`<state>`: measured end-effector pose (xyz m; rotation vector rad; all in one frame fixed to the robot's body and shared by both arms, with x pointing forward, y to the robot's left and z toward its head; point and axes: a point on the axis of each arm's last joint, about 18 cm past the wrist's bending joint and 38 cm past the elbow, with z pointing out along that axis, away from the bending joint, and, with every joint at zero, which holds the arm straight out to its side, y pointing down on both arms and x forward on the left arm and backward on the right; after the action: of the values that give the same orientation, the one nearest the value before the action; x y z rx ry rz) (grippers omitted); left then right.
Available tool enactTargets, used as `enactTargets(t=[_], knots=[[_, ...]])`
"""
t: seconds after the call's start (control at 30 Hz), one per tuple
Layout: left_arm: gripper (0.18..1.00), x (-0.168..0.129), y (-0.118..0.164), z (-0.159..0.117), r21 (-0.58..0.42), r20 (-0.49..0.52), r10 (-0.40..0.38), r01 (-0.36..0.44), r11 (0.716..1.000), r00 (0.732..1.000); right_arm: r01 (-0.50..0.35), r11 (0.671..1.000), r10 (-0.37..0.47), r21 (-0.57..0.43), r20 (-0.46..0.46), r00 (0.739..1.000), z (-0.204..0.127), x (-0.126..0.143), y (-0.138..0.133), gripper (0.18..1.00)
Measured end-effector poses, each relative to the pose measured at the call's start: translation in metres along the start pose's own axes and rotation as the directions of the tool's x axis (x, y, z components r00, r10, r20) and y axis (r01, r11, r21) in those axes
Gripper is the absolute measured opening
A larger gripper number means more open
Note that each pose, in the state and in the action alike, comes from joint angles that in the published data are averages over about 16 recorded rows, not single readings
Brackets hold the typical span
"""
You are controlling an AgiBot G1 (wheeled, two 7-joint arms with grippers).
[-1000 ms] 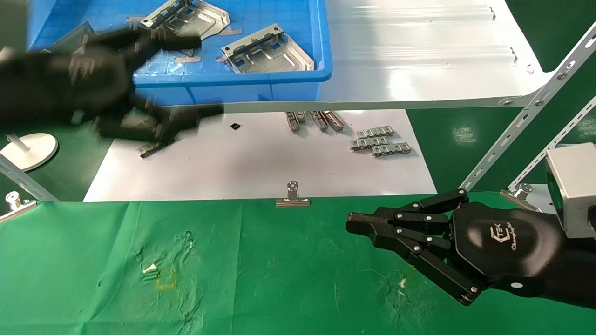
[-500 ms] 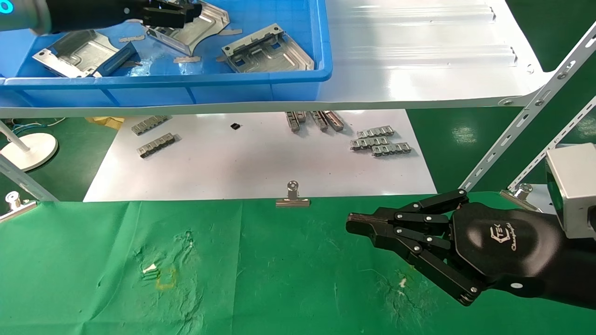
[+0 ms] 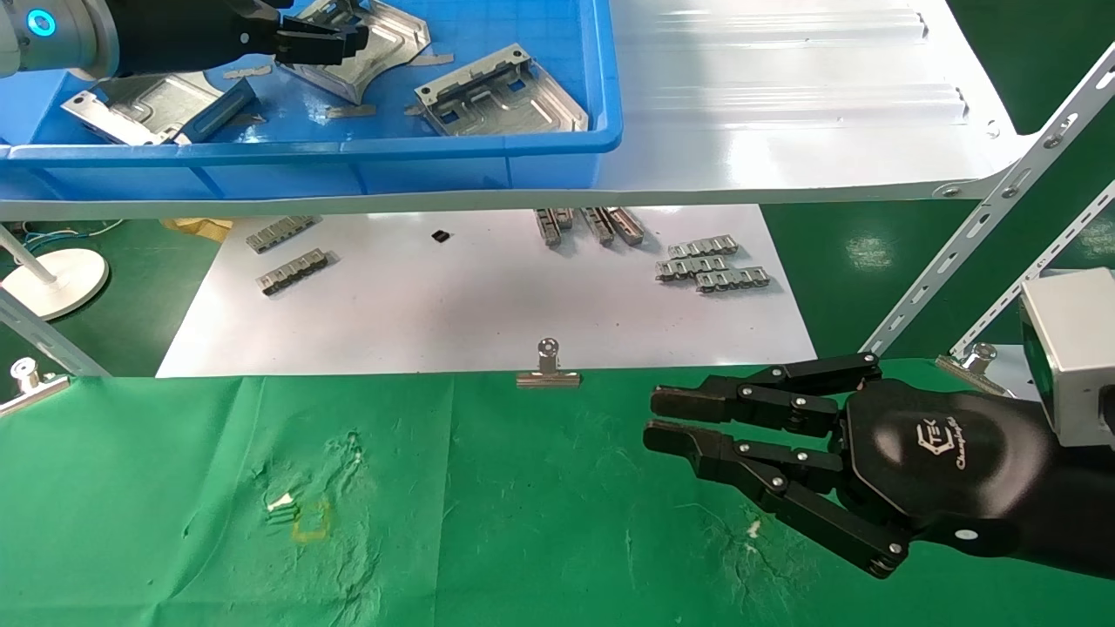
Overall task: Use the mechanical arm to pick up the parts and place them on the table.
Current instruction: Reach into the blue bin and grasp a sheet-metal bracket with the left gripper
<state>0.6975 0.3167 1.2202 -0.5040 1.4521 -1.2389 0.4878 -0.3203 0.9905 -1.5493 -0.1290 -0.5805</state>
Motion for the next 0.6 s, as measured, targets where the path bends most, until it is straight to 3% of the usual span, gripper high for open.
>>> enactTargets(t=[0.2,0.6], knots=[[0.861,-0.0017,0.0011,-0.0003,-0.005,0.008,-0.011,0.011,1.000,1.000,0.000,1.000,0.000,0.000,0.000,1.000,0.0000,0.0000,0.0000,0.344],[0.592,-0.0048,0.0014,-0.0033,-0.009,0.011,-0.016,0.016,1.000,1.000,0.000,1.000,0.000,0.000,0.000,1.000,0.0000,0.0000,0.0000,0.599]])
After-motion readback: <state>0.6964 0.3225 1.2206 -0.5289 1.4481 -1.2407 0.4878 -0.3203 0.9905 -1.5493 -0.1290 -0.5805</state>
